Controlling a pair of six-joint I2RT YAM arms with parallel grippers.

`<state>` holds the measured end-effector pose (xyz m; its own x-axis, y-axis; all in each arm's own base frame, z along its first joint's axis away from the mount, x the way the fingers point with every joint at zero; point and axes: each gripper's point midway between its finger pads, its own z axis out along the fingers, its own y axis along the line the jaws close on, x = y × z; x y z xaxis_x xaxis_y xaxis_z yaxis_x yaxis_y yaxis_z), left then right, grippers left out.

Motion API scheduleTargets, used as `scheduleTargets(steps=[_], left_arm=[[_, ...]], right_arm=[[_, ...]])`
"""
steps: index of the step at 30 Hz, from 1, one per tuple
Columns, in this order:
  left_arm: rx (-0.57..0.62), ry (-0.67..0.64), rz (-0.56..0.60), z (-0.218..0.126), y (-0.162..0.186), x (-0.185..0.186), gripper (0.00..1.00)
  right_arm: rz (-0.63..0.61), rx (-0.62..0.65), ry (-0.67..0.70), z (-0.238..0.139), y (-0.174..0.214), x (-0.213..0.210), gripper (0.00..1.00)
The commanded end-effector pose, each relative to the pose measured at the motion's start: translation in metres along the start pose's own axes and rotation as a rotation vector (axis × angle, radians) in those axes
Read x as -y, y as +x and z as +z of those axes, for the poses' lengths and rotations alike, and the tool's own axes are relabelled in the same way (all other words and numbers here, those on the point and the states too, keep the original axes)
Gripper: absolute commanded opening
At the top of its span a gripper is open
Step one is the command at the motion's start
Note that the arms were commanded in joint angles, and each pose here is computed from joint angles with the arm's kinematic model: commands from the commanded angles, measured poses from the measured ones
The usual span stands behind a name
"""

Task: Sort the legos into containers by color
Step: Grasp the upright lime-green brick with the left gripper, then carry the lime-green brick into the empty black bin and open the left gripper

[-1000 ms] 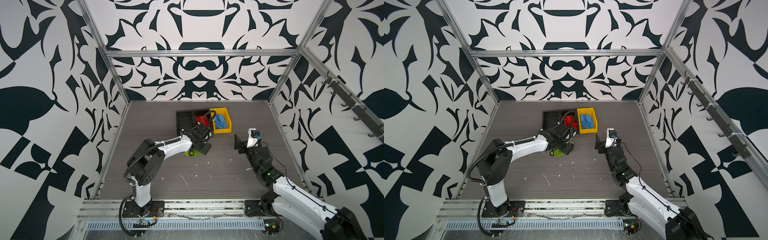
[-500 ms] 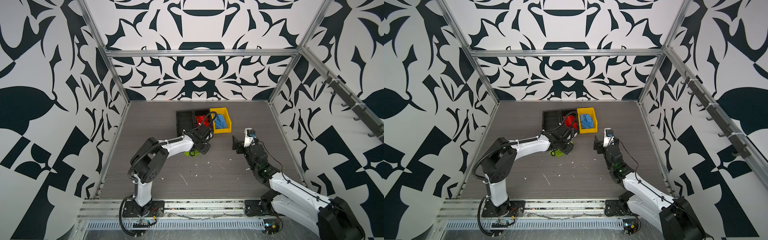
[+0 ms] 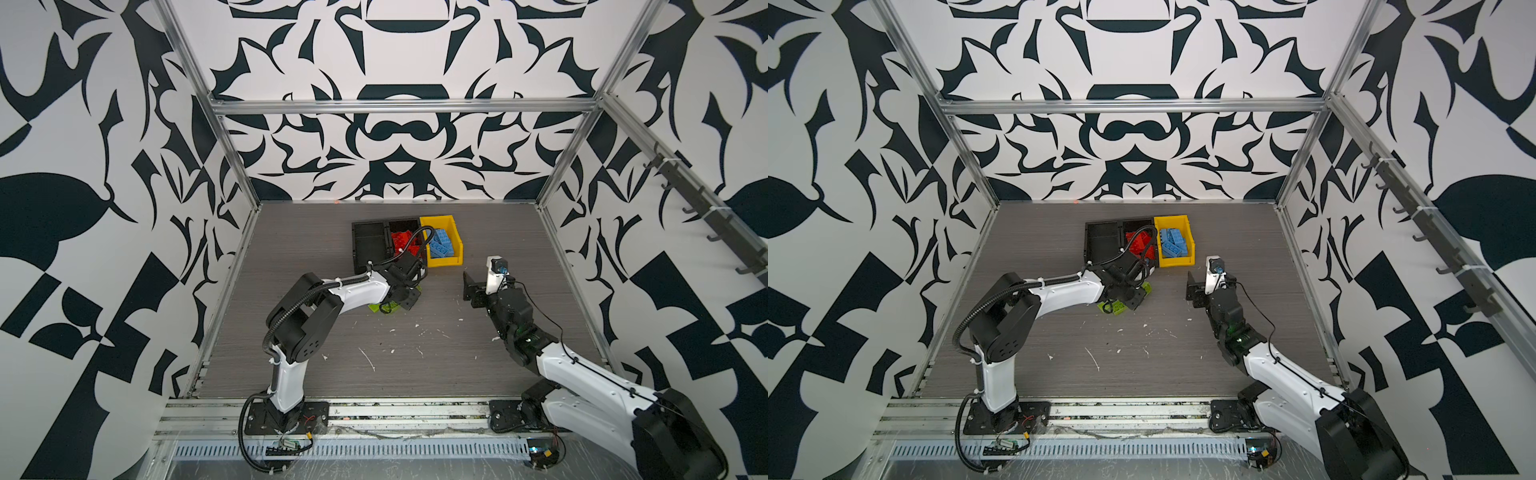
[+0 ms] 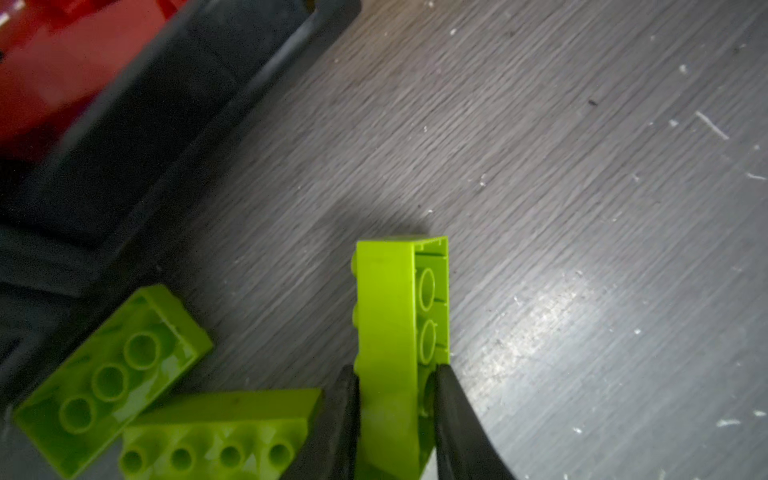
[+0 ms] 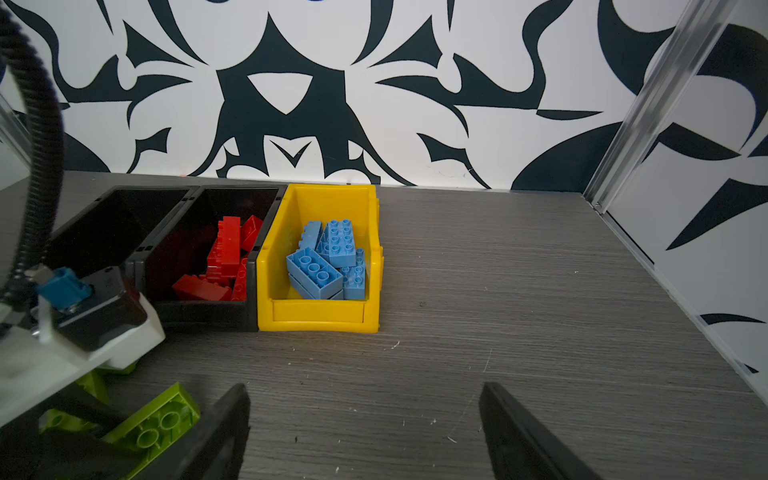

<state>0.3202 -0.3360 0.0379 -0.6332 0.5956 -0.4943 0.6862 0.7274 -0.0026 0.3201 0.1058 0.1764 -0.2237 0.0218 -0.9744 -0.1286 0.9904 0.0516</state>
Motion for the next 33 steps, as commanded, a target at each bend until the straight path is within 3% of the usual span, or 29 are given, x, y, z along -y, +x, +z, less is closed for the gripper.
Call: scheduleTargets(steps=[1,9,22,33], left_arm=[[0.046,0.029,-0.013,-0.012,-0.010,0.006,0.26],[0.113,0.015,-0.054,-0.044,-0.024,-0.002,0.24],[0.229,-0.089,-0.168,-0.111,-0.039,-0.080,0.24],[0.263,-0.135,-0.223,-0.111,-0.057,-0.145,0.26]], right_arm=[[0.026,0.063,-0.011,0.000,-0.025,-0.004,0.89],[0.027,0.058,-0.013,0.002,-0.024,-0.004,0.89],[0.022,0.041,-0.024,0.003,-0.024,-0.007,0.89],[0.021,0.031,-0.034,0.005,-0.021,-0.010,0.90]])
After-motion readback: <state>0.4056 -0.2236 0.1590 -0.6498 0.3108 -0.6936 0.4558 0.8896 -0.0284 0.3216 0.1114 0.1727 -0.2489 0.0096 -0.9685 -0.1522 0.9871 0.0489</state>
